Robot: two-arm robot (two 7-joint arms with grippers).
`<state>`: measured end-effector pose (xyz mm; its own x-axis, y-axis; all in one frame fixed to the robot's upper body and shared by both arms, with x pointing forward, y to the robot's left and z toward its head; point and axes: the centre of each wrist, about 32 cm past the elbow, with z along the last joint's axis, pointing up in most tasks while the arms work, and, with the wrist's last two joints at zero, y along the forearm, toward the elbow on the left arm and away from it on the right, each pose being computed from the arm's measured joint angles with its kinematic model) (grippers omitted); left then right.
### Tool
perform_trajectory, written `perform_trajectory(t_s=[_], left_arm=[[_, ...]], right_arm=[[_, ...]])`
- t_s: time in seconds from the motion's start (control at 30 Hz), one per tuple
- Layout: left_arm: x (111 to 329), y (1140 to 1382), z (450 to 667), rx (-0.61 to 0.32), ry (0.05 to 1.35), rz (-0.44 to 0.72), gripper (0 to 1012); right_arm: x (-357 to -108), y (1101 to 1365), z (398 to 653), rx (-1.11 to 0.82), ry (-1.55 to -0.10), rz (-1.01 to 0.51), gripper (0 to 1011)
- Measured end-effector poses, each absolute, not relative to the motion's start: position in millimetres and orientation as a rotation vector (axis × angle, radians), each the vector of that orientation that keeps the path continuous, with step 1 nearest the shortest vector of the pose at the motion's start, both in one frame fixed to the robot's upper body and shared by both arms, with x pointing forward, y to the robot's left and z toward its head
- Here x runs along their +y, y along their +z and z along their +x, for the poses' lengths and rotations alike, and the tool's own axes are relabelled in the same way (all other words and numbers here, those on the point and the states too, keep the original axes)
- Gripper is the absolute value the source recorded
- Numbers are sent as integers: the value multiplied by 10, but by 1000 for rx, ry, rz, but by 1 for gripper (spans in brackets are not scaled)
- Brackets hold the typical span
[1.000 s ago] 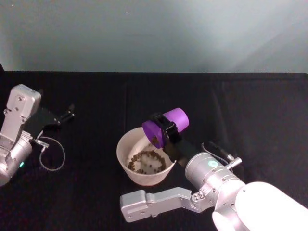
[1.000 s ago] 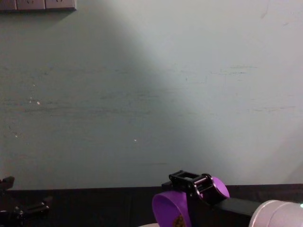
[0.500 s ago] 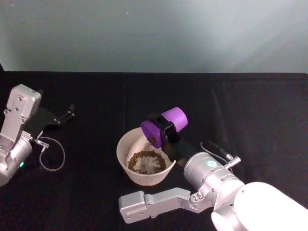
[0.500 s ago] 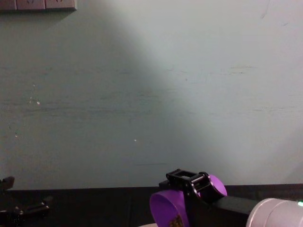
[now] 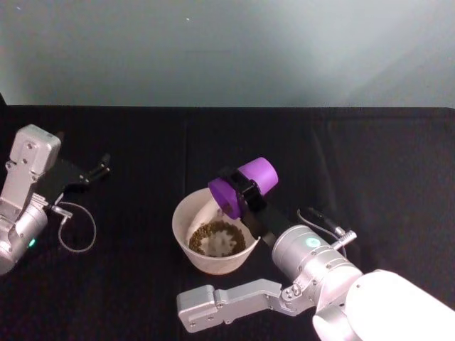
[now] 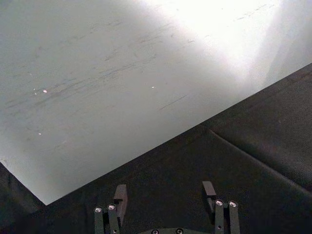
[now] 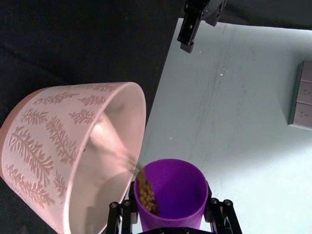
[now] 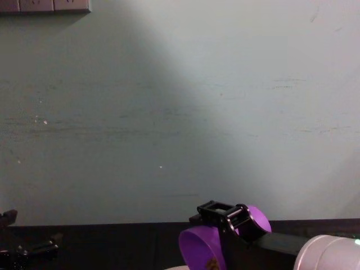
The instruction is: Pick up the cup and pour the mung beans from the cup into the bowl.
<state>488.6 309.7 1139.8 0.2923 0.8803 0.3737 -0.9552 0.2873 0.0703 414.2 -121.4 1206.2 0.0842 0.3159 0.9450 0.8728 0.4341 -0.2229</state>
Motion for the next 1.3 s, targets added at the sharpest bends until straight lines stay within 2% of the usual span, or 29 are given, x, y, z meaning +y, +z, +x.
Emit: perform_trajectory(t_s=[1.3], left_arm=[[3097,11398,4886,-285,1248,305,1000]], right_arm=[[-1193,12034,4119,-1569,-536,-1157,735]])
